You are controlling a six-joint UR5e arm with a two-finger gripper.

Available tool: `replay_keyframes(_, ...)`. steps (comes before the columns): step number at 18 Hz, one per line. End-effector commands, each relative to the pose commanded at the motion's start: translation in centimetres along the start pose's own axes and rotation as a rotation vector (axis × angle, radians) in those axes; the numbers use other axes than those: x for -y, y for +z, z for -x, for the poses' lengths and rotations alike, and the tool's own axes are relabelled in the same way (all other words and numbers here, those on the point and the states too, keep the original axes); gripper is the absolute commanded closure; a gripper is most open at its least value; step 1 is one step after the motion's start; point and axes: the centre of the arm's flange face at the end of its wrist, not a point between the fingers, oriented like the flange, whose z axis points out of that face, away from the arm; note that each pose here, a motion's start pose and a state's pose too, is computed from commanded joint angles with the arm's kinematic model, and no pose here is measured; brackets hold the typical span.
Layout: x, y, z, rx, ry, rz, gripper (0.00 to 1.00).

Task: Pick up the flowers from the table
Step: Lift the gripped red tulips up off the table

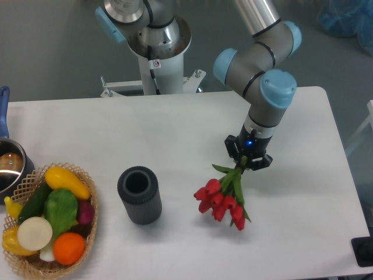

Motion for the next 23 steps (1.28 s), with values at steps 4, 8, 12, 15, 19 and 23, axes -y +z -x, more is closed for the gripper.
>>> replay_keyframes(4,2.5,-2.9,0.7,0.036,-0.055,-0.075,0.90)
replay_keyframes(8,4.5,-6.0,0.9,0.034,-0.091,-0.202,0.90)
replay_keyframes(12,5.3,-9.1,0.2,0.033,-0.094,-0.307,0.90)
replay_keyframes(15,5.2,-10.6,0.3,0.020,-0.097,-0.386,0.90)
replay_keyframes(19,3.7,-13.3,1.3,0.014,-0.124,-0.499,0.90)
replay_keyframes(23,2.4,-14.7,2.4,-0.022,-0.146,-0.624,0.90)
